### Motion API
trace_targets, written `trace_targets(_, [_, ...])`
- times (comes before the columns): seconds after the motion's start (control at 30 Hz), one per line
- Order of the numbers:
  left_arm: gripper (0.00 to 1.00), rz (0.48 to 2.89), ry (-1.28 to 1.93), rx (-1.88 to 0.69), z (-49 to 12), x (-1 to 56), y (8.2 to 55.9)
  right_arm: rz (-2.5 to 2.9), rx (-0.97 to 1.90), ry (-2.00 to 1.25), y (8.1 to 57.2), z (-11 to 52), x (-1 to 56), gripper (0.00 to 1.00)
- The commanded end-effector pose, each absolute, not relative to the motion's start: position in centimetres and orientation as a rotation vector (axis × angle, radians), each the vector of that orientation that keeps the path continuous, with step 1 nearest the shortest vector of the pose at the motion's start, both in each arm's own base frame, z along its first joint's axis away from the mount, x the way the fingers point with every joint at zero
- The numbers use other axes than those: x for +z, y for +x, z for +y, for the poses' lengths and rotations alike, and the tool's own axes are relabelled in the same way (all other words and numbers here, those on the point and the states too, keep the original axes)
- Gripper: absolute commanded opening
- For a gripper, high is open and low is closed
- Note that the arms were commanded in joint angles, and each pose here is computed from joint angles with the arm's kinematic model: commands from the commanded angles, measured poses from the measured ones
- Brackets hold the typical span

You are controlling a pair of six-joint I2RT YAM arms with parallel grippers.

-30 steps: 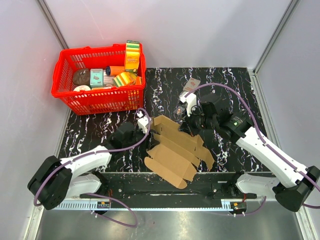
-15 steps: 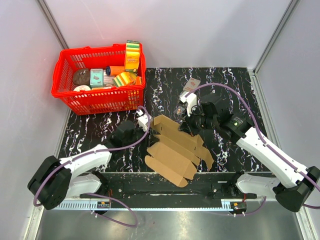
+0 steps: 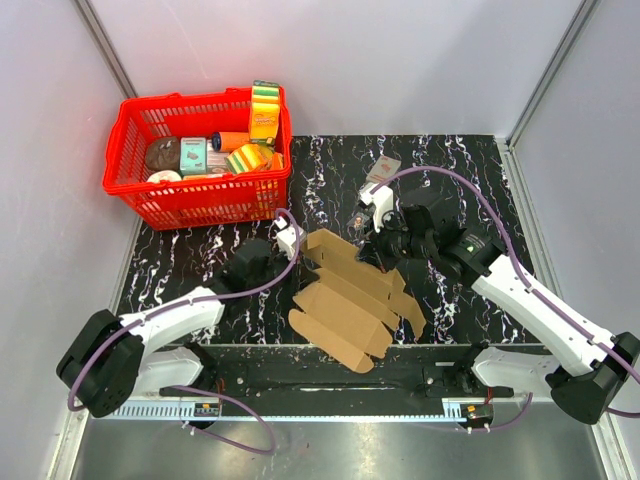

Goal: Fold the paper box

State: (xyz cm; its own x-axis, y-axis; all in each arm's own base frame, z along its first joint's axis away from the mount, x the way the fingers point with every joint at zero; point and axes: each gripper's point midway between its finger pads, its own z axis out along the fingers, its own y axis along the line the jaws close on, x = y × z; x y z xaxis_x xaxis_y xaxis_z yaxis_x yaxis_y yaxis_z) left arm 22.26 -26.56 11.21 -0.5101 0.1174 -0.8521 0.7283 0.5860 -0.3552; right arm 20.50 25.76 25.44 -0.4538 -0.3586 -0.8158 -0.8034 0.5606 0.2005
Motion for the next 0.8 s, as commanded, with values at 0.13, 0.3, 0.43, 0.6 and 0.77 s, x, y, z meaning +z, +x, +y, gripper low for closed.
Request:
trace_targets(0.13, [0.11,1.950,0.604,-0.958,-27.5,13.5,23.5,2.020,0.764,-0.834,21.9,26.6,26.2,0.00])
trace_targets(0.3, [0.08,1.980,0.524,-0.938,-27.7,13.8,24.8,2.023,0.802,-0.758,22.7,27.6,26.6,0.00])
trace_targets(0.43, [0.08,2.006,0.496,-0.923,-28.4,14.0,25.8,2.043,0.786,-0.713,23.6,27.9,26.2,0.00])
trace_targets(0.6, [0.11,2.060,0.465,-0.848,-28.5,13.5,26.6,2.045,0.775,-0.673,24.2,28.0,26.6,0.00])
trace_targets(0.77, [0.11,2.091,0.387,-0.697,-28.0,13.7,28.2,2.034,0.757,-0.572,25.2,27.7,27.4,0.00])
